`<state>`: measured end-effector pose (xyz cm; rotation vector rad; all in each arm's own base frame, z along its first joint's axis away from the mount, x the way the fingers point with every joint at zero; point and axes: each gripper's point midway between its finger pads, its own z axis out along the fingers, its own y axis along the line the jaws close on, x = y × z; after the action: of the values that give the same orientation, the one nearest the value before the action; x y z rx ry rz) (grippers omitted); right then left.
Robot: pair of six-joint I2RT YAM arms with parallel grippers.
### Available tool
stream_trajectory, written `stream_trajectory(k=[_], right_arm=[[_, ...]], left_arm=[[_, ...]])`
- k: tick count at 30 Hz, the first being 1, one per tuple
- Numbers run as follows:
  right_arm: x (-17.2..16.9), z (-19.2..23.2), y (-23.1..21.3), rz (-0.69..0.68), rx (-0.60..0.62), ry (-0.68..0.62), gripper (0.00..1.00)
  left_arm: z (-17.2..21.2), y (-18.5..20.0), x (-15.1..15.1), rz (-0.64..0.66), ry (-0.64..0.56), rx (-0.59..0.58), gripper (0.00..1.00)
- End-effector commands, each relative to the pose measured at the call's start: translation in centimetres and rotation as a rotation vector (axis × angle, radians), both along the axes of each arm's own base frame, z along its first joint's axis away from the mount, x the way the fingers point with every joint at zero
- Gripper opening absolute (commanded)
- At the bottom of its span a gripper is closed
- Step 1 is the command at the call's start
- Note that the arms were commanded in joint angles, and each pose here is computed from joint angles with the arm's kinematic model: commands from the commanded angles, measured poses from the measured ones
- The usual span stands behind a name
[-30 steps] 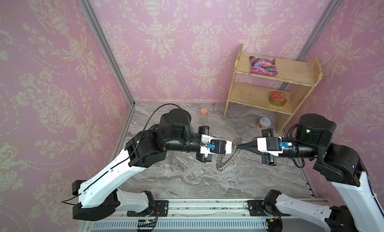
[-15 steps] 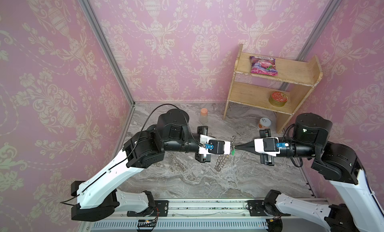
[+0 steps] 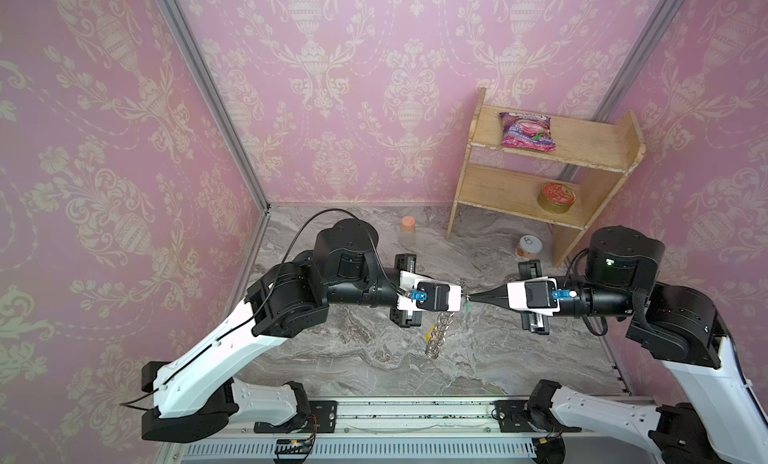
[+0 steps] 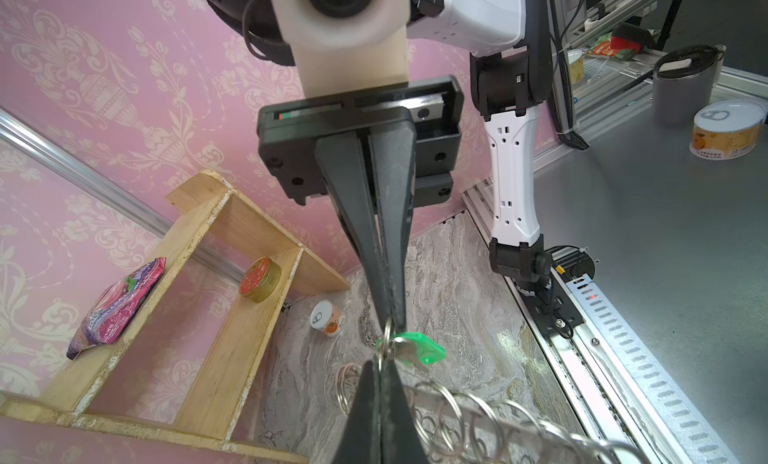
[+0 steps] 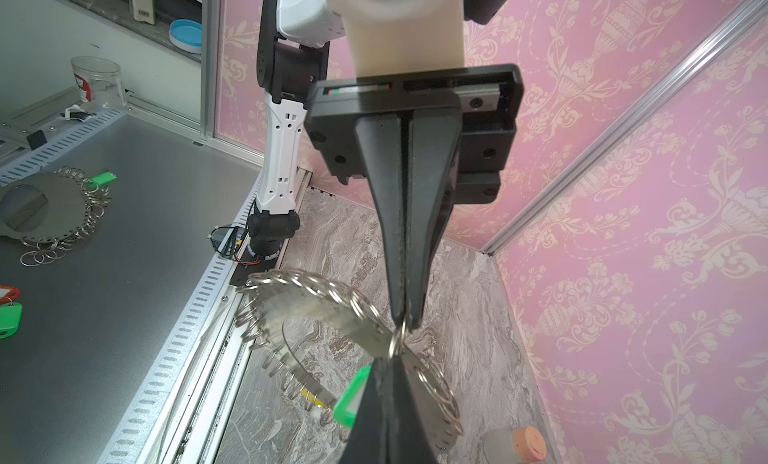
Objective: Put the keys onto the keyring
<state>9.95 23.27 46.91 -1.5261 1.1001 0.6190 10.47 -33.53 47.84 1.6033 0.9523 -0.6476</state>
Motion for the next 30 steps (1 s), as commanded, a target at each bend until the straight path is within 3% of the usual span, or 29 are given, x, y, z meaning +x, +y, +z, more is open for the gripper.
stream_trajectory(k=[1, 30], right_arm=[[-0.94, 0.45, -0.05, 0.036, 0.001, -0.009, 0.00], [-0.97, -0.07, 0.56, 0.032, -0.049, -0.063, 0.00]], left_arm=[[2.54, 0.54, -0.08, 0.014, -0.032, -0.077, 0.00], [2.44, 0.63, 0.07, 0.025, -0.035, -0.072, 0.00]])
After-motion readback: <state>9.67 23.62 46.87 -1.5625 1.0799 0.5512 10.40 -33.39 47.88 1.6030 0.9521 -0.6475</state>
